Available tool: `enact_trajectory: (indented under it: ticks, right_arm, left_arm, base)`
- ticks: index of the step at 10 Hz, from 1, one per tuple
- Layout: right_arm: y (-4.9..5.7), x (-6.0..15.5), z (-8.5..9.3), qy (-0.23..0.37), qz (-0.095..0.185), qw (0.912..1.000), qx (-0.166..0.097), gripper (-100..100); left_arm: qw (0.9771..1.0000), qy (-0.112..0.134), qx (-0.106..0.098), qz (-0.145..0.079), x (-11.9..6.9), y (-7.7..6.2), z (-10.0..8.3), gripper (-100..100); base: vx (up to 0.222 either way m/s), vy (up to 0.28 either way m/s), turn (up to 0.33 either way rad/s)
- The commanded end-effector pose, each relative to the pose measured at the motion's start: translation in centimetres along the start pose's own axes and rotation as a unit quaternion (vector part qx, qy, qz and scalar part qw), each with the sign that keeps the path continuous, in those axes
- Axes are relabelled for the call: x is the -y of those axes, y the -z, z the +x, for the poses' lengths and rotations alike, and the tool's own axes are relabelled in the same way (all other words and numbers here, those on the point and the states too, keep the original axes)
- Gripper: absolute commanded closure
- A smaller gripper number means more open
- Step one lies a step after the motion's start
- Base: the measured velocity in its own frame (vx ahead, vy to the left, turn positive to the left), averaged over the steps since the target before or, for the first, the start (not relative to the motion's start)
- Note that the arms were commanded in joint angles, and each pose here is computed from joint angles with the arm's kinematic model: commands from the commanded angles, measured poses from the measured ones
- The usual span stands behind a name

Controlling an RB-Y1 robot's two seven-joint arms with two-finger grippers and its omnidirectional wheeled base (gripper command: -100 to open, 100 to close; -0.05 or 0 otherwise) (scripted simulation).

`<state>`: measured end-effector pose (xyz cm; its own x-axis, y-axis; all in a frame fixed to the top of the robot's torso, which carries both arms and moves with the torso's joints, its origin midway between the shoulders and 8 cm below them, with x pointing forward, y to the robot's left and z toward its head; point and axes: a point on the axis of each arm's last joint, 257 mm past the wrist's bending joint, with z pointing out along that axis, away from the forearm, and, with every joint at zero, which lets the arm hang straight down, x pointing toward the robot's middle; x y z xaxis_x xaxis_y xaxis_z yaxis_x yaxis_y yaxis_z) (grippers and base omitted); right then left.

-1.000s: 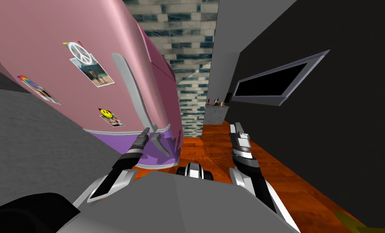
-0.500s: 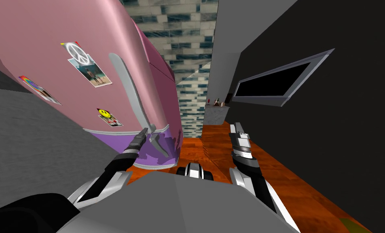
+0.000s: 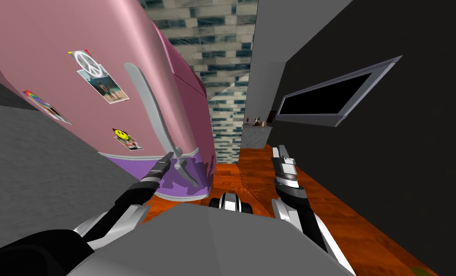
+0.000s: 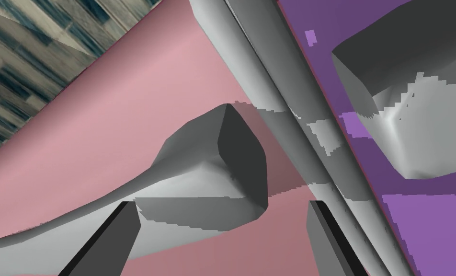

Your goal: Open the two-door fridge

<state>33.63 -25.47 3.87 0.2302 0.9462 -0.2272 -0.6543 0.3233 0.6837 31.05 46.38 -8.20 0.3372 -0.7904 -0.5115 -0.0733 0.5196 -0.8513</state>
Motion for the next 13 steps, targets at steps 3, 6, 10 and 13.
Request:
enact_trajectory:
  ticks: [3,6,10,13]
  right_arm:
    - [0.0,0.0,0.0,0.000,0.000,1.0000,0.000,0]
    - [0.0,0.0,0.0,0.000,0.000,1.0000,0.000,0]
    - [0.0,0.0,0.0,0.000,0.000,1.0000,0.000,0]
    - [0.0,0.0,0.0,0.000,0.000,1.0000,0.000,0]
  left_arm:
    - [0.9992,-0.019,-0.010,-0.033,-0.1,0.5,-0.6,-100]
    - [0.9983,-0.030,-0.015,-0.048,0.0,0.8,-0.9,-100]
    - [0.9984,-0.028,-0.013,-0.046,0.3,1.0,-1.0,100]
    - [0.9985,-0.029,-0.034,-0.033,1.0,1.2,-0.2,100]
  base:
    - [0.027,-0.051,0.013]
    - [0.025,-0.035,0.006]
    - [0.048,0.012,-0.001]
    - [-0.201,0.117,-0.119]
